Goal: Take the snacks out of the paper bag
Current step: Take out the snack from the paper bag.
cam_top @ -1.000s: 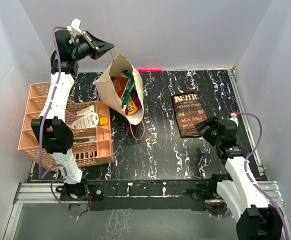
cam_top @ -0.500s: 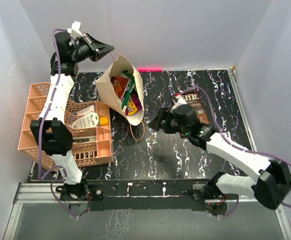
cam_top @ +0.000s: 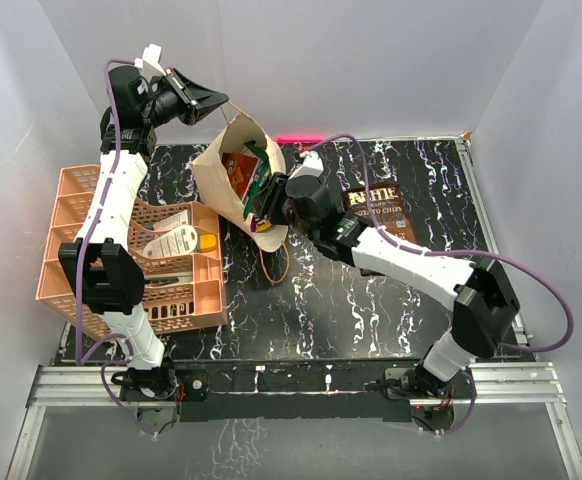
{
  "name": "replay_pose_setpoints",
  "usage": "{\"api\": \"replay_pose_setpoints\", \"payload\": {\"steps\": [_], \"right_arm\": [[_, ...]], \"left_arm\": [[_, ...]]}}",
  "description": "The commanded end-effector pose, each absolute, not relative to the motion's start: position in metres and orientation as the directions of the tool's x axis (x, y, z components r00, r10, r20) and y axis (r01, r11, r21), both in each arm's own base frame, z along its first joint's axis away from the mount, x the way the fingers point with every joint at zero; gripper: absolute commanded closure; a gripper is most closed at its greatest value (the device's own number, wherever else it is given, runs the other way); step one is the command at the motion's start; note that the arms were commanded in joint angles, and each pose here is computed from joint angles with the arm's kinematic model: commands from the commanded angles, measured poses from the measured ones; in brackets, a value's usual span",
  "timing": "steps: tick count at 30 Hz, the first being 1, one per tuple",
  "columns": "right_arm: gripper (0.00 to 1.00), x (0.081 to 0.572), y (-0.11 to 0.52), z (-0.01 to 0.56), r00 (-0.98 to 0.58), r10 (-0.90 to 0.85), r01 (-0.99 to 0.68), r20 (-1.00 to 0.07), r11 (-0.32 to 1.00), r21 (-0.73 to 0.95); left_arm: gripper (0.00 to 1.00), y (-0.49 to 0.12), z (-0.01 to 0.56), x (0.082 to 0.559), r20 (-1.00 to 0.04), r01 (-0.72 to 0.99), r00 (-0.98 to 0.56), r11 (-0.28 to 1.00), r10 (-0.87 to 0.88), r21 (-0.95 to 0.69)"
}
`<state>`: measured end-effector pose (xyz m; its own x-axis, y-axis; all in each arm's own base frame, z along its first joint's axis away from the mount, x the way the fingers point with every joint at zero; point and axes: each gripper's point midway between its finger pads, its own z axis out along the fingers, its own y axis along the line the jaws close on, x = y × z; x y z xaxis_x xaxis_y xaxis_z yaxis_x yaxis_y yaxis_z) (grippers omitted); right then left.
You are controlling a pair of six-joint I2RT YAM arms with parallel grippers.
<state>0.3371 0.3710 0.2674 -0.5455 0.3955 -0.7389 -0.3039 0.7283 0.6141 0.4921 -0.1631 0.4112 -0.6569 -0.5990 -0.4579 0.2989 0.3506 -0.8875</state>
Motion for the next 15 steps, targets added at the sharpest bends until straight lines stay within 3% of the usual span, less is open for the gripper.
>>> {"api": "replay_pose_setpoints", "payload": {"steps": [1, 15], "right_arm": [[0.65, 0.372, 0.371, 0.299, -0.415, 0.501, -0.246, -0.76, 0.742, 0.623], [0.69, 0.423, 0.391, 0.257, -0.386, 0.469, -0.108, -0.794, 0.832, 0.544]], "left_arm": [[1.0, -0.159, 0.45, 0.467, -0.495, 0.37, -0.626, 0.33, -0.603, -0.869], [1.0, -0.161, 0.452, 0.463, -0.5, 0.38, -0.634, 0.326, -0.59, -0.866]]}}
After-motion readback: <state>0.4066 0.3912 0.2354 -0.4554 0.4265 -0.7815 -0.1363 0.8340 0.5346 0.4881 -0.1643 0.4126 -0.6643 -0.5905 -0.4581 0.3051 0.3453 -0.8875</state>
